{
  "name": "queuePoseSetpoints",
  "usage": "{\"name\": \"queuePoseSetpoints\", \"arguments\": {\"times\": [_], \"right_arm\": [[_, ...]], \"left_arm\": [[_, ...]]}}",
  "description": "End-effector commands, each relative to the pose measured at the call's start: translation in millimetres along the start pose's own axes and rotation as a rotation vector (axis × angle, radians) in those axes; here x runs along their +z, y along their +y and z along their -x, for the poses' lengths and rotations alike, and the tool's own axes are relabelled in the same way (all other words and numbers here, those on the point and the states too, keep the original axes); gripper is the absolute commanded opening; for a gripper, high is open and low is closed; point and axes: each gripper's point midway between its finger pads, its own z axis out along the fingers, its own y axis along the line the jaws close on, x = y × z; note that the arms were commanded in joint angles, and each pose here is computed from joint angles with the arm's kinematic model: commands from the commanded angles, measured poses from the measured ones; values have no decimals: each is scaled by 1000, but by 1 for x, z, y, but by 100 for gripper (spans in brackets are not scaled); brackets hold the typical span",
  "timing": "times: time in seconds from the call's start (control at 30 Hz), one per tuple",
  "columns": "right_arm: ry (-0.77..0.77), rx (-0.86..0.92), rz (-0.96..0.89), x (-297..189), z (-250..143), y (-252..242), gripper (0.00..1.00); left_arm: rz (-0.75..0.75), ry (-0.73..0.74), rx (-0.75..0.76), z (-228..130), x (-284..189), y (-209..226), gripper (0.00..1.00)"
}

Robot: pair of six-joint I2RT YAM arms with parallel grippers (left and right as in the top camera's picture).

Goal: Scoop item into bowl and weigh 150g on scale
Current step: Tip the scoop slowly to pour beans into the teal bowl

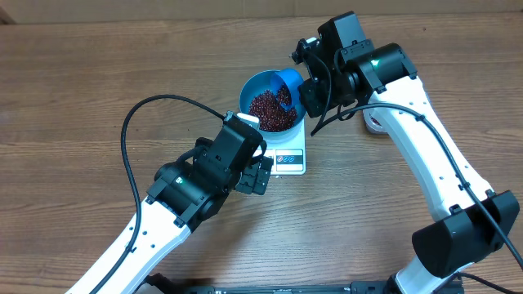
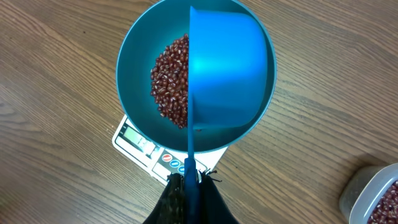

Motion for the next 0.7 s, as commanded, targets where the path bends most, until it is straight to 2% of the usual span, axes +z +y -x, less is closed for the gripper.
{"name": "queuePoseSetpoints", "arguments": {"times": [0.0,0.67], "right_arm": [[-84,-10,-12,-27,15,5,4],[-85,3,-11,-27,16,5,4]], "left_arm": [[-2,-38,-15,10,-9,2,100],[-2,-38,-15,10,-9,2,100]]}}
